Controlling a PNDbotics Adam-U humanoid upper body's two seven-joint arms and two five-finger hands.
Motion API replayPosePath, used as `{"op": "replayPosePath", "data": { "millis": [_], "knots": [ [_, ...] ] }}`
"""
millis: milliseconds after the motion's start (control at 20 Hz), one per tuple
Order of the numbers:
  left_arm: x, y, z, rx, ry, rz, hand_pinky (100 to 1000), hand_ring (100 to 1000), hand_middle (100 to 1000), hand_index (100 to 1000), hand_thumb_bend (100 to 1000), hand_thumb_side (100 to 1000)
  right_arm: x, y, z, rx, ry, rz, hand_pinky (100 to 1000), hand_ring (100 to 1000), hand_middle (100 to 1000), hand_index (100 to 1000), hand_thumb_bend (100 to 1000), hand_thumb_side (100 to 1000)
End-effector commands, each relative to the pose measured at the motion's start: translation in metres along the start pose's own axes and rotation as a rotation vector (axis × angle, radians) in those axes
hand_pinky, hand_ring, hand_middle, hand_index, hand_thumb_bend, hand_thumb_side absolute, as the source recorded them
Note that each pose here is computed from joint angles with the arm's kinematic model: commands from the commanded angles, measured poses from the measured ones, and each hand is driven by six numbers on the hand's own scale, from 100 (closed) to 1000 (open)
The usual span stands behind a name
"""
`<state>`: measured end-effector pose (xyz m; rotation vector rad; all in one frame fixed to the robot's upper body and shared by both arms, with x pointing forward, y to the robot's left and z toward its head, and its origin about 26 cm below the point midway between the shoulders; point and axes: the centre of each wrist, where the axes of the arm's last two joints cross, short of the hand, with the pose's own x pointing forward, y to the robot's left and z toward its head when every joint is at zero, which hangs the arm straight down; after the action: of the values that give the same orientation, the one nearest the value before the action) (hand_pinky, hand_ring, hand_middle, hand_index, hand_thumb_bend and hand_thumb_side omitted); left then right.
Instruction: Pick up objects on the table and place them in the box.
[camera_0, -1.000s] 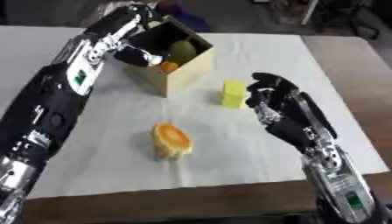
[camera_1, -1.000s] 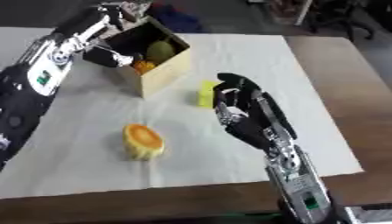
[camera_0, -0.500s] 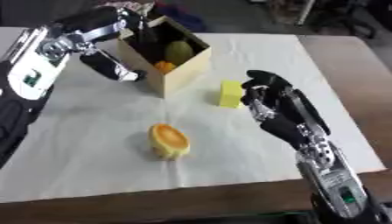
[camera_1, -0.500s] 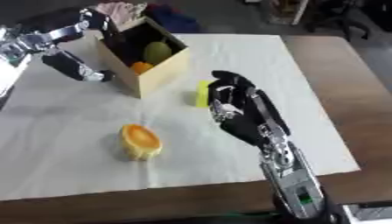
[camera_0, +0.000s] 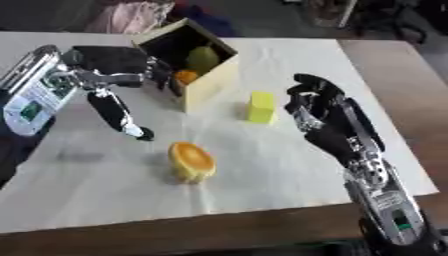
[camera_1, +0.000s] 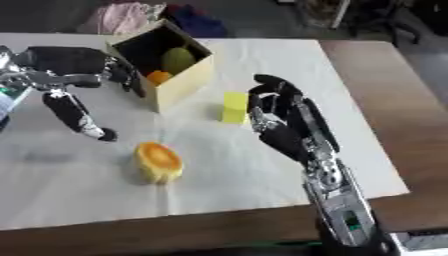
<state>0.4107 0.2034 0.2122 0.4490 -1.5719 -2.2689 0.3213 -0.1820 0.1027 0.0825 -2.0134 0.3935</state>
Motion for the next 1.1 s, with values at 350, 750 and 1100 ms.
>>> {"op": "replayPosePath", "data": {
  "millis": [350, 750, 1100],
  "knots": [
    [0.013, -0.013, -0.026, -0.144, -0.152, -0.059, 801, 702, 725, 816, 552, 273, 0.008, -0.006, -0.004, -0.012, -0.031, 0.024, 652, 606, 660, 826, 100, 352],
    [0.018, -0.029, -0.034, -0.273, -0.23, -0.046, 796, 678, 680, 774, 531, 254, 0.008, -0.005, -0.004, -0.005, -0.033, 0.019, 653, 606, 661, 827, 100, 354],
    [0.021, -0.036, -0.037, -0.305, -0.25, -0.085, 701, 554, 549, 650, 470, 100, 0.008, -0.004, -0.004, -0.001, -0.032, 0.018, 654, 607, 662, 827, 100, 357]
  ]
}}
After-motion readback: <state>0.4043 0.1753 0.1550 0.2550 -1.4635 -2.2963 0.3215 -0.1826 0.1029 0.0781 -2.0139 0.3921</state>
